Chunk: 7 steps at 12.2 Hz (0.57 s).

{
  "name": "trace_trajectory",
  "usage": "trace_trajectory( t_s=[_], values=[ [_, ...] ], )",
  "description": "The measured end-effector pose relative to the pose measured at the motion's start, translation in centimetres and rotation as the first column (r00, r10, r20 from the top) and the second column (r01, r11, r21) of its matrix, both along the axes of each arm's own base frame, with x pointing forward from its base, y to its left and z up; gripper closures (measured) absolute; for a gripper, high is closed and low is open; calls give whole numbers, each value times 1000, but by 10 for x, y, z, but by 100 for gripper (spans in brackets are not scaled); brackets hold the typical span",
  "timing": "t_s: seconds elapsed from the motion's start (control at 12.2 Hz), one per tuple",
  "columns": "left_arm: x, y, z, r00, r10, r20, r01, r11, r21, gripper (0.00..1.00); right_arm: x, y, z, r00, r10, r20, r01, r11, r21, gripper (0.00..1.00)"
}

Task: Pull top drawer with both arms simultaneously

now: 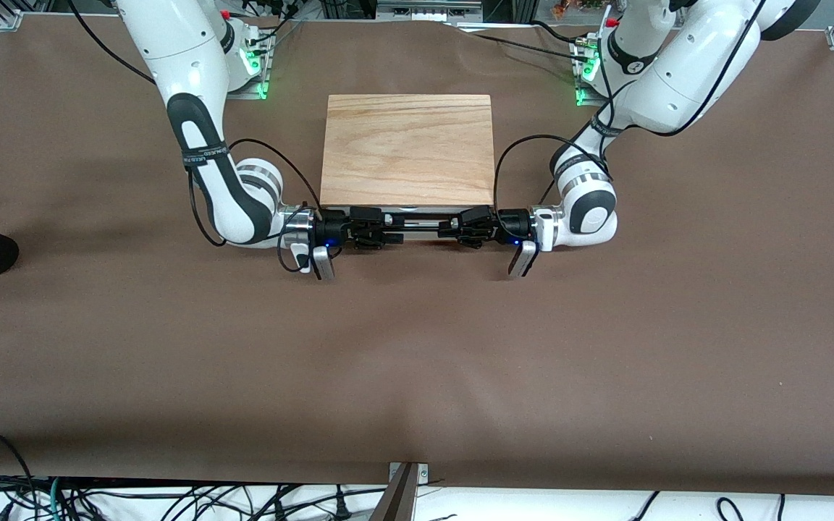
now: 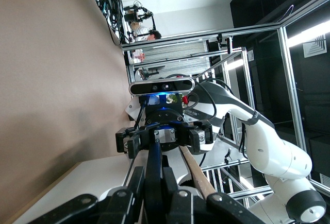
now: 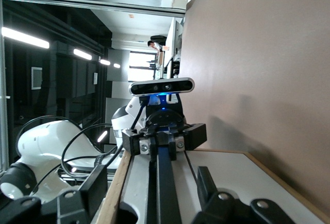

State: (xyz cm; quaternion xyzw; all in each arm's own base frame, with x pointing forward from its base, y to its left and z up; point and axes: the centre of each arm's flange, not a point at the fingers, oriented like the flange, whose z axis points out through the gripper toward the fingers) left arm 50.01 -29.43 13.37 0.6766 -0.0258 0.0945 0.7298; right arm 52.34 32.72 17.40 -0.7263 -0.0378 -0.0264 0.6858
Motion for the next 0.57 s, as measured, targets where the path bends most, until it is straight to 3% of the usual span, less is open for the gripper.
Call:
trace_trajectory(
  t_s=[0.41,0.57],
  values=[
    [0,0,0,1000,0,-1,0,1000,0,80,4,-7,1,1000,-10,0,10,1000,6,23],
    [0,0,0,1000,0,-1,0,1000,0,80,6,-11,1,1000,-14,2,14,1000,6,28]
  ],
)
